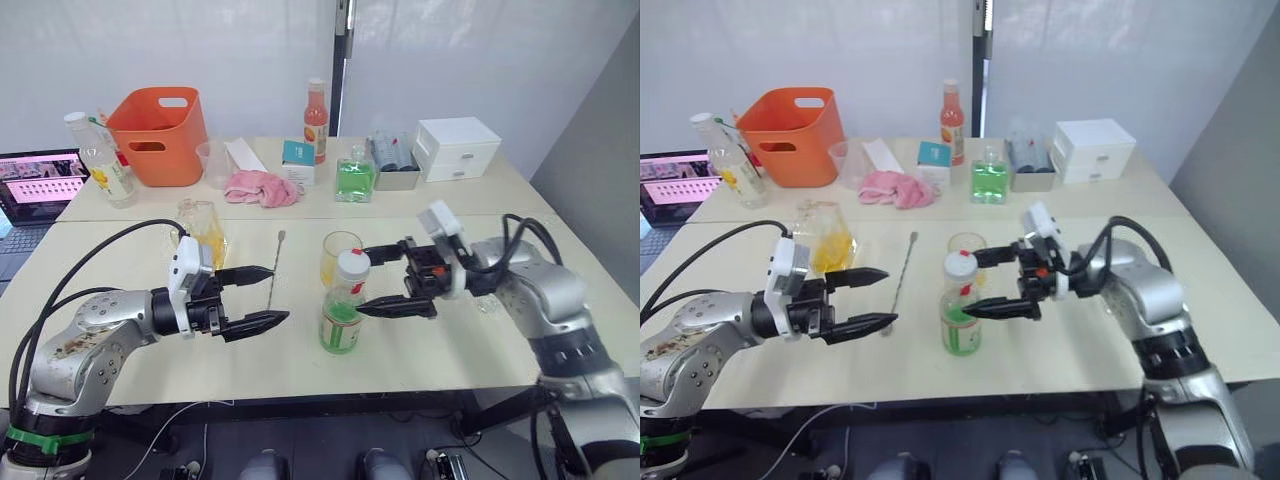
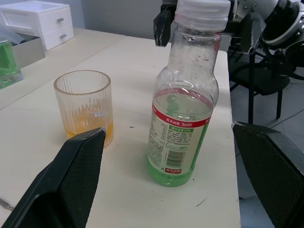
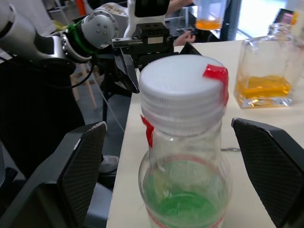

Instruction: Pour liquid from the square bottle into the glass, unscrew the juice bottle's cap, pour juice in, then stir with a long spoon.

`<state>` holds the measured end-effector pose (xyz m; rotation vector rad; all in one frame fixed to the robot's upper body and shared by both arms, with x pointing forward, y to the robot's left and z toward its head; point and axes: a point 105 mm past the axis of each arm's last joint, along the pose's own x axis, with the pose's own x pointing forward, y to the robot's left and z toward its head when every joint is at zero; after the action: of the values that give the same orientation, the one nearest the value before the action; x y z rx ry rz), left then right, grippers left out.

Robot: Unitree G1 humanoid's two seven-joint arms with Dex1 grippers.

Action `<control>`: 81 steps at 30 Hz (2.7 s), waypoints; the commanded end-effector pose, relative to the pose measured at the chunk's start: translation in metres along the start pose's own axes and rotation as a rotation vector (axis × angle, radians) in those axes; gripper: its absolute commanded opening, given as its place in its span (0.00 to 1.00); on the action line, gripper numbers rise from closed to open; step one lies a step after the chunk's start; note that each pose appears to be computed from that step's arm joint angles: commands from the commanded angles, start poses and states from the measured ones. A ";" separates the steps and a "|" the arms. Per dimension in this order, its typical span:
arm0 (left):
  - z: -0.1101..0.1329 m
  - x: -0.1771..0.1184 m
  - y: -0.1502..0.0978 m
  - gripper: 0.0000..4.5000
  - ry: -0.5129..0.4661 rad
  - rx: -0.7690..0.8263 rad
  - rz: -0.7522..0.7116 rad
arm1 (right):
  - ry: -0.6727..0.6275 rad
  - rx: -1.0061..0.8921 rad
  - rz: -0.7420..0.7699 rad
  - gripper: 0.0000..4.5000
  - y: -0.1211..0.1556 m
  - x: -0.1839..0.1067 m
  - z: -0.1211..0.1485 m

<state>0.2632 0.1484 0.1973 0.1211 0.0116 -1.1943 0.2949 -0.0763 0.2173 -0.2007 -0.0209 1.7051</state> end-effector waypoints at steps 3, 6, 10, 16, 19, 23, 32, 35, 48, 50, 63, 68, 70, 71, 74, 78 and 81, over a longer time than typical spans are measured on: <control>0.011 -0.005 -0.005 1.00 -0.008 0.033 0.008 | -0.014 -0.073 0.040 0.87 -0.008 0.006 0.005; 0.011 -0.006 -0.005 1.00 -0.003 0.034 0.012 | -0.037 -0.067 0.055 0.66 -0.008 0.005 0.008; 0.011 -0.007 -0.005 1.00 0.006 0.031 0.010 | -0.068 -0.057 0.062 0.37 -0.004 0.001 0.014; 0.011 -0.002 -0.004 1.00 -0.002 0.036 -0.006 | -0.099 -0.060 -0.002 0.35 0.012 -0.002 0.024; 0.010 0.003 -0.005 1.00 -0.003 0.052 -0.021 | -0.127 -0.049 -0.100 0.35 0.022 0.003 0.033; 0.006 0.012 -0.009 1.00 -0.007 0.069 -0.056 | -0.141 -0.015 -0.385 0.35 0.029 0.017 0.036; 0.000 0.019 -0.007 1.00 -0.006 0.092 -0.093 | -0.045 0.095 -0.919 0.35 0.031 0.022 0.013; 0.001 0.021 -0.007 1.00 -0.012 0.093 -0.102 | -0.037 0.124 -1.018 0.35 0.030 0.017 0.008; -0.001 0.022 -0.005 1.00 -0.009 0.090 -0.118 | -0.029 0.159 -1.018 0.67 0.036 0.024 -0.002; -0.001 0.021 -0.006 1.00 -0.009 0.090 -0.118 | -0.039 0.159 -1.004 0.82 0.036 0.022 -0.001; 0.003 0.016 -0.004 1.00 -0.010 0.098 -0.093 | -0.056 0.107 -0.447 0.98 0.039 -0.014 0.005; 0.006 0.013 -0.003 1.00 -0.009 0.106 -0.075 | -0.018 0.106 -0.258 0.98 0.027 -0.021 -0.003; 0.006 0.013 -0.003 1.00 -0.008 0.107 -0.069 | -0.006 0.085 -0.236 0.98 0.016 -0.021 -0.006; 0.006 0.013 -0.003 1.00 -0.009 0.107 -0.065 | -0.003 0.073 -0.218 0.98 0.011 -0.020 -0.006; 0.007 0.013 -0.004 1.00 -0.011 0.106 -0.058 | -0.003 0.053 -0.154 0.98 0.001 -0.015 -0.005; 0.008 0.012 -0.004 1.00 -0.009 0.106 -0.054 | -0.017 0.038 -0.098 0.93 -0.005 -0.011 -0.003; 0.008 0.012 -0.004 1.00 -0.007 0.108 -0.053 | -0.029 0.046 -0.059 0.73 -0.003 -0.011 -0.001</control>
<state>0.2672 0.1356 0.1918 0.1857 -0.0105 -1.2448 0.3015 -0.0849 0.2062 -0.1150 0.0439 1.6259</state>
